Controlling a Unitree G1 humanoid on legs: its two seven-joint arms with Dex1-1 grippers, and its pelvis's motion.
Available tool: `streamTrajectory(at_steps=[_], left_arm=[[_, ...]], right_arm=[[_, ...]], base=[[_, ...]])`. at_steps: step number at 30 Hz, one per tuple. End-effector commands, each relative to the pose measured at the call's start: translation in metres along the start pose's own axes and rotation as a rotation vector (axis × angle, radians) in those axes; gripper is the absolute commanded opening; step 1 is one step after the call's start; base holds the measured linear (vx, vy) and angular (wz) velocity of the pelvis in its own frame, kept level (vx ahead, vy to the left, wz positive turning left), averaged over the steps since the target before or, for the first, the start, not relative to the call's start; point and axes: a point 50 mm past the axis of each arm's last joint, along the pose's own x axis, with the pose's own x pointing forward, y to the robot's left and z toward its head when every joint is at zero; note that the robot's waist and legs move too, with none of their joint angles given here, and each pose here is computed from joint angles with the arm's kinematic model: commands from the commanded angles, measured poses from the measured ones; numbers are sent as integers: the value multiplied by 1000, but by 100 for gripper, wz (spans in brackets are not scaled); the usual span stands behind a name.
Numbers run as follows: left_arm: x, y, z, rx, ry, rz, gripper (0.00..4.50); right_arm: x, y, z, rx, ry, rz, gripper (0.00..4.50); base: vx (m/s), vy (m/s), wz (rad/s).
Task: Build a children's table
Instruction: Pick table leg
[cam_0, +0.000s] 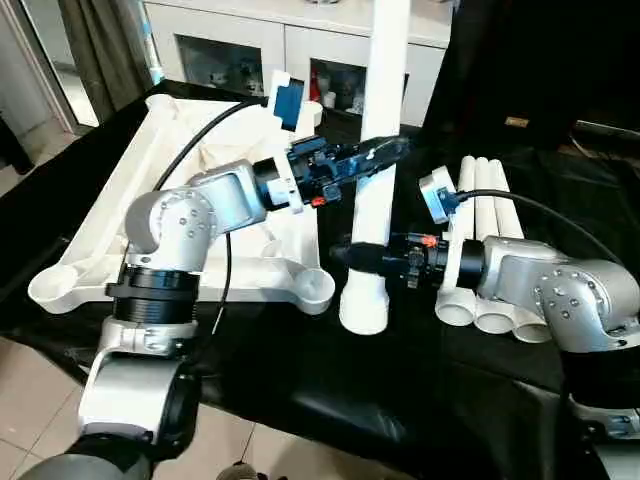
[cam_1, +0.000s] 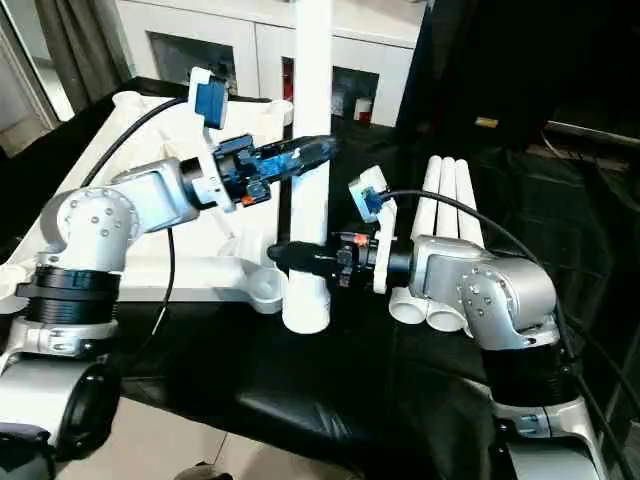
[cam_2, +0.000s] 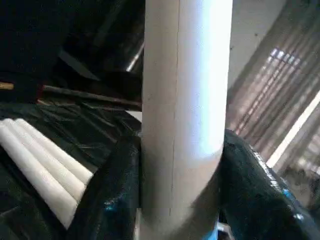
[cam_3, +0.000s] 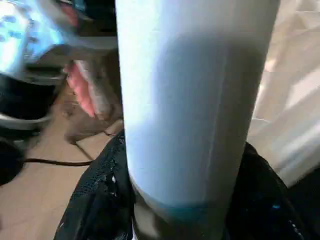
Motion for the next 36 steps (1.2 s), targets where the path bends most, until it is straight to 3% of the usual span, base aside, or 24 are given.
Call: streamTrajectory(at_steps=[1, 5, 6, 9, 10, 11, 14, 17, 23, 28, 29, 36], left_arm=[[5, -9, 9, 59, -35, 15, 269], [12, -7, 10, 81, -83, 98, 295], [13, -7, 11, 80, -94, 104, 269], [14, -4, 13, 67, -108, 124, 264], [13, -4, 14, 65, -108, 127, 226], [13, -4, 15, 64, -110, 128, 217], [13, -4, 15, 64, -111, 131, 223], [13, -5, 11, 72, -97, 131, 187], [16, -4, 3, 70, -83, 133, 175], [16, -8, -12, 92, 22, 107, 174], [16, -8, -14, 78, 29, 99, 230], [18, -2, -13, 68, -2, 157, 271]], right_arm=[[-1, -6, -2, 8, 9, -55, 187], [-1, -9, -2, 6, 6, -76, 186], [-1, -10, -2, 8, 5, -79, 186], [-1, -11, -2, 6, 3, -91, 186], [-1, -11, -1, 5, 2, -94, 186], [-1, -11, -1, 4, 0, -96, 186], [-2, -12, 1, 2, -3, -100, 186], [-2, -13, 2, -2, -4, -102, 186], [-1, -13, 4, -6, -11, -103, 186], [0, -13, 5, -12, -14, -99, 186], [0, -13, 5, -12, -14, -99, 186], [2, -12, 6, -16, -14, -92, 186]], base=[[0, 0, 0], [0, 0, 0], [0, 0, 0], [0, 0, 0], [0, 0, 0], [0, 0, 0], [0, 0, 0], [0, 0, 0], [0, 0, 0], [0, 0, 0], [0, 0, 0], [0, 0, 0]])
